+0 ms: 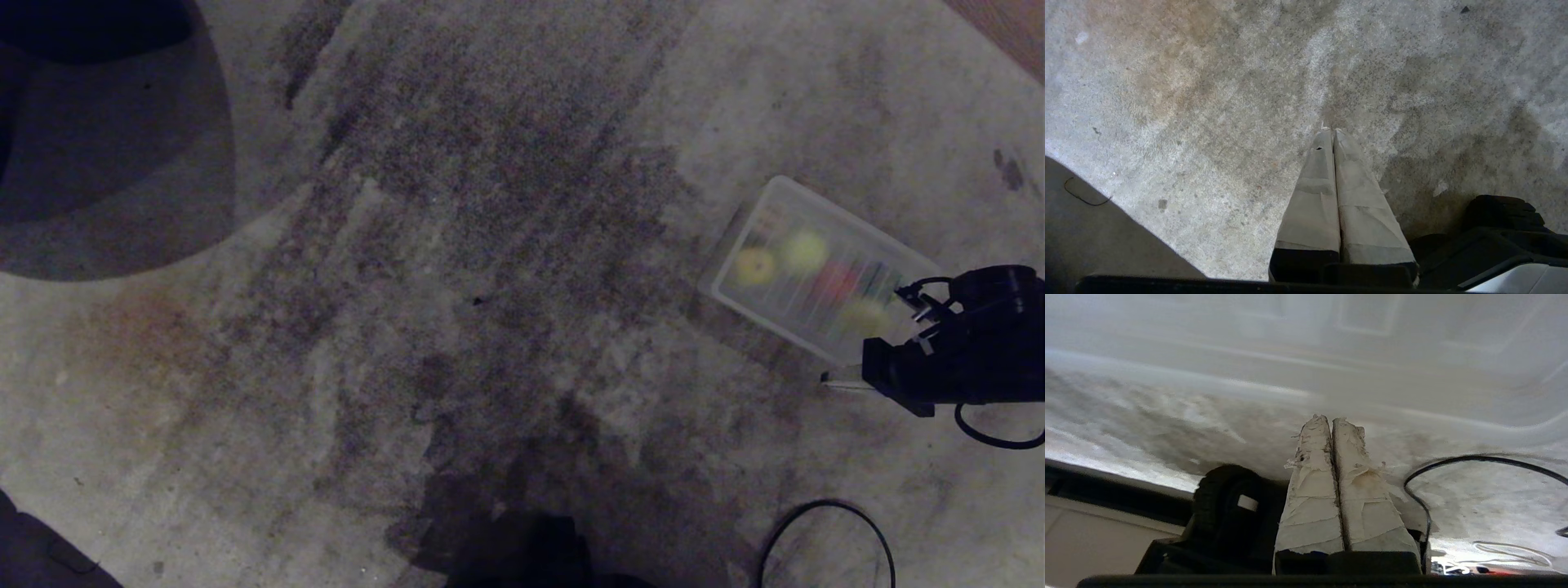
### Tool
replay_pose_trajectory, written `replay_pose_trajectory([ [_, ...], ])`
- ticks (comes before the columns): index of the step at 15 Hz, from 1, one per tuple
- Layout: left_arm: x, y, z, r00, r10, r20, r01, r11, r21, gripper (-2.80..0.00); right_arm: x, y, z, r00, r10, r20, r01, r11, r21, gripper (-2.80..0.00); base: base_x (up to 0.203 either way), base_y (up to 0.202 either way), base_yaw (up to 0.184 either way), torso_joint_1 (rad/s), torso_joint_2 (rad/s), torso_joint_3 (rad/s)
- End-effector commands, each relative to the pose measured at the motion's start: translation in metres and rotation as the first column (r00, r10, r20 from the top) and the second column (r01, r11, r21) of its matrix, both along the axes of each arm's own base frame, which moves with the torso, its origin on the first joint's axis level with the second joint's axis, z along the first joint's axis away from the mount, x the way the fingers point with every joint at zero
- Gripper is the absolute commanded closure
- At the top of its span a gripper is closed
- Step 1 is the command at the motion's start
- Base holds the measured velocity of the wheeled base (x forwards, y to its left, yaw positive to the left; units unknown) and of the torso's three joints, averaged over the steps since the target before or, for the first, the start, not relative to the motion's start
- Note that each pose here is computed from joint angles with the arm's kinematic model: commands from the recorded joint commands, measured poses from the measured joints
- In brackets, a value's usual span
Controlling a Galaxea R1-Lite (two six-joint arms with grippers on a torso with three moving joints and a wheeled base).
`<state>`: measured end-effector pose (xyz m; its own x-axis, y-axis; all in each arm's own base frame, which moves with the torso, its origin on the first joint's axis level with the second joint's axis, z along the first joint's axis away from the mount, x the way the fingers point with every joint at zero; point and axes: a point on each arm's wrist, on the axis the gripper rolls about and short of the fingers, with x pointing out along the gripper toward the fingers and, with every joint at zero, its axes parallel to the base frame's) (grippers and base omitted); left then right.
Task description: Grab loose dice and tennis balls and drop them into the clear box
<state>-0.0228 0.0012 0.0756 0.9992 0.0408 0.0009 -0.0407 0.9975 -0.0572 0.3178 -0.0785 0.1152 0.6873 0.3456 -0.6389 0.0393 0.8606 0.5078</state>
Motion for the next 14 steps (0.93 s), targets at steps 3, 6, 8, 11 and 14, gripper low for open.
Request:
replay_pose_trajectory([
  [3, 0.000, 0.000, 0.000, 1.000, 0.001, -0.002, -0.001, 1.000, -0.001, 0.00, -0.019, 0.006, 0.022, 0.999, 0.011, 0.050, -0.011, 1.000, 0.001, 0.00, 0.000, 0.000, 0.000, 0.000, 0.00, 0.000],
  [6, 0.000, 0.000, 0.000, 1.000, 0.001, -0.003, -0.001, 1.000, -0.001, 0.00, -0.052, 0.014, 0.054, 0.988, 0.016, 0.155, -0.009, 0.999, -0.045, 0.00, 0.000, 0.000, 0.000, 0.000, 0.00, 0.000],
  [8, 0.000, 0.000, 0.000, 1.000, 0.001, -0.002, -0.001, 1.000, -0.001, 0.00, -0.090, 0.023, 0.077, 0.968, 0.026, 0.248, -0.003, 0.996, -0.091, 0.00, 0.000, 0.000, 0.000, 0.000, 0.00, 0.000],
  [11, 0.000, 0.000, 0.000, 1.000, 0.001, -0.002, -0.001, 1.000, -0.001, 0.00, -0.169, 0.045, 0.089, 0.919, 0.081, 0.386, -0.005, 0.981, -0.195, 0.00, 0.000, 0.000, 0.000, 0.000, 0.00, 0.000],
  [14, 0.000, 0.000, 0.000, 1.000, 0.001, -0.002, -0.001, 1.000, -0.001, 0.00, -0.250, 0.071, 0.073, 0.853, 0.130, 0.505, 0.016, 0.962, -0.274, 0.00, 0.000, 0.000, 0.000, 0.000, 0.00, 0.000],
])
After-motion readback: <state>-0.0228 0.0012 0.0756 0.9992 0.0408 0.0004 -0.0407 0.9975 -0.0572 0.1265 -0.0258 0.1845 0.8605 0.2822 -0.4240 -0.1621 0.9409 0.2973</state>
